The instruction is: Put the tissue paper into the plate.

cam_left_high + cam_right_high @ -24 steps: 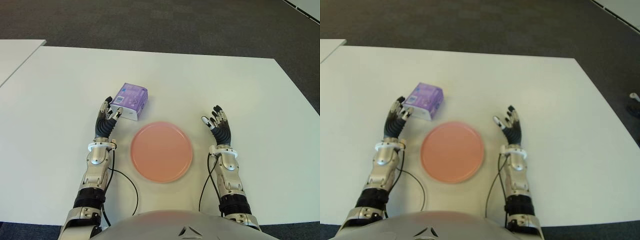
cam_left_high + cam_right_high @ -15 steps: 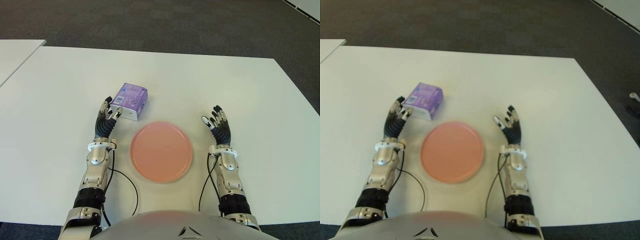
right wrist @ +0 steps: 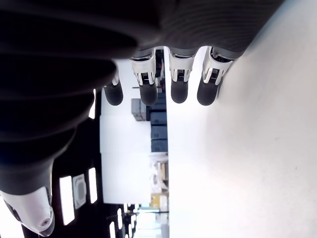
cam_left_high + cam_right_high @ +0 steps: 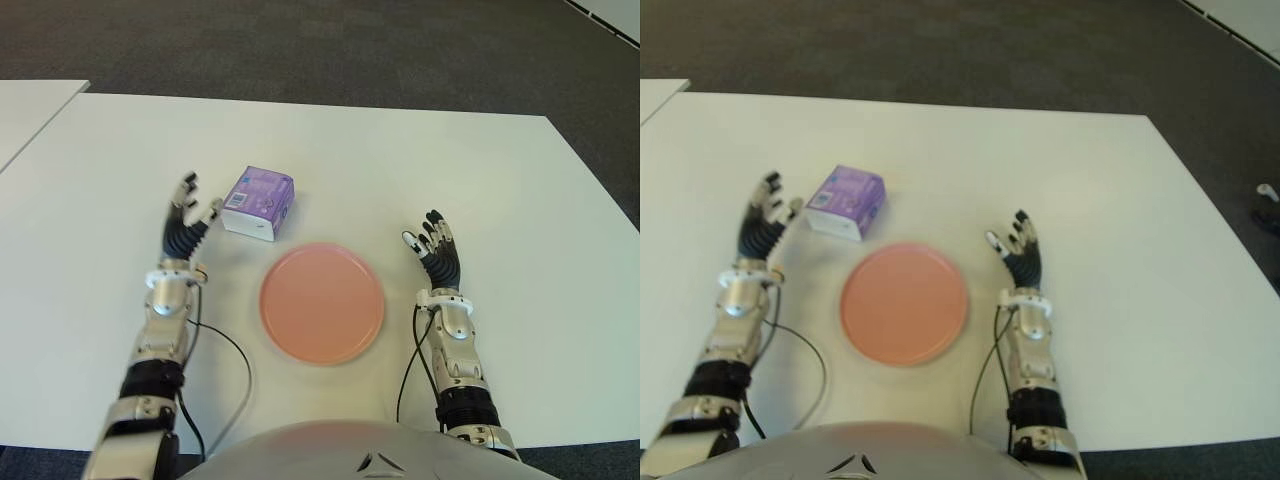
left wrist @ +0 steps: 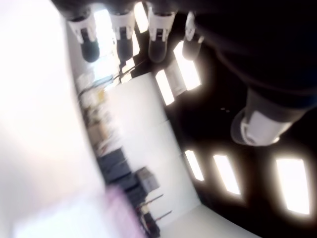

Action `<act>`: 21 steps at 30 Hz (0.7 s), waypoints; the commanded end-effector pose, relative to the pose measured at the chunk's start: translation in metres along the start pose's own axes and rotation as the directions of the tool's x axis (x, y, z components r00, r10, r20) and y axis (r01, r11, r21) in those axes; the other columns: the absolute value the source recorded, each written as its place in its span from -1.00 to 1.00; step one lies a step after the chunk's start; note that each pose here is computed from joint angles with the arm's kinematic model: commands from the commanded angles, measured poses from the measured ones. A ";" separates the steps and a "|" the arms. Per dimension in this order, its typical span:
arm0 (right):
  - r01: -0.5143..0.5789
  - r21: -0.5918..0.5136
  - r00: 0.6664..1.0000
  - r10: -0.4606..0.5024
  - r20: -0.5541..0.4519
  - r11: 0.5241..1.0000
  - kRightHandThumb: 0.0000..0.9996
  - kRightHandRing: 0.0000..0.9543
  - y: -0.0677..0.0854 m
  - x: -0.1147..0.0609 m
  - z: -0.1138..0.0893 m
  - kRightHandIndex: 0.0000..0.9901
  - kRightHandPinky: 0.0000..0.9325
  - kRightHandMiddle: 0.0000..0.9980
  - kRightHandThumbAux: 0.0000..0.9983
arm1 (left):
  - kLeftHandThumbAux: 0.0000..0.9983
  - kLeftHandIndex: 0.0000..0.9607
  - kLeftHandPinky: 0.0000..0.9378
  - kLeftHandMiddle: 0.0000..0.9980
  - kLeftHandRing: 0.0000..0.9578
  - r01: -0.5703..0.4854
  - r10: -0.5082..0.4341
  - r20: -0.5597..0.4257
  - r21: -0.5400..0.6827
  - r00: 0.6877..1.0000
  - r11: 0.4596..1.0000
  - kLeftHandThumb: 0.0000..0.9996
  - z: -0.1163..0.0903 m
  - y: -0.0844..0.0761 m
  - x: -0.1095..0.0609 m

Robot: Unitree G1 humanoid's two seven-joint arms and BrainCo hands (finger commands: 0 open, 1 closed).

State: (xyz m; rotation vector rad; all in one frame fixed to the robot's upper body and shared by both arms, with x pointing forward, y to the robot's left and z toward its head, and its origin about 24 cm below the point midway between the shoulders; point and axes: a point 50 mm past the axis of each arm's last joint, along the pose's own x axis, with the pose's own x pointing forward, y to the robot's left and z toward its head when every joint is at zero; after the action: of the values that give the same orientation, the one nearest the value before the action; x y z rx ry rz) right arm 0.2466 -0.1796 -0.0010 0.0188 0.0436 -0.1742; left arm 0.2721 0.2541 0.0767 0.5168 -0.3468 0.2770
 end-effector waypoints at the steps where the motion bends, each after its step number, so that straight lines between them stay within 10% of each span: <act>1: 0.006 0.001 0.991 -0.005 -0.135 1.000 -0.77 -1.00 0.001 -0.011 -0.026 -1.00 -0.94 -1.00 0.29 | -0.01 -1.00 -1.00 -1.00 -1.00 0.013 -0.030 0.134 0.126 0.990 0.992 -0.94 0.012 0.007 0.008; 21: -0.020 0.016 0.992 0.022 -0.125 1.000 -0.76 -1.00 0.005 -0.007 -0.028 -1.00 -0.95 -1.00 0.32 | -0.05 -1.00 -1.00 -1.00 -1.00 -0.101 -0.110 0.341 0.544 0.933 0.833 -0.71 0.022 0.019 0.061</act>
State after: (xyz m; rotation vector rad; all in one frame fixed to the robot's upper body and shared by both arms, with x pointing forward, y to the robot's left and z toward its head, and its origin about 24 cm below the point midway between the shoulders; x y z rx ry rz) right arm 0.2529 -0.1737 -0.0028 0.0265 0.0315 -0.1489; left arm 0.3131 0.2701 0.1354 1.0984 -0.6546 0.3110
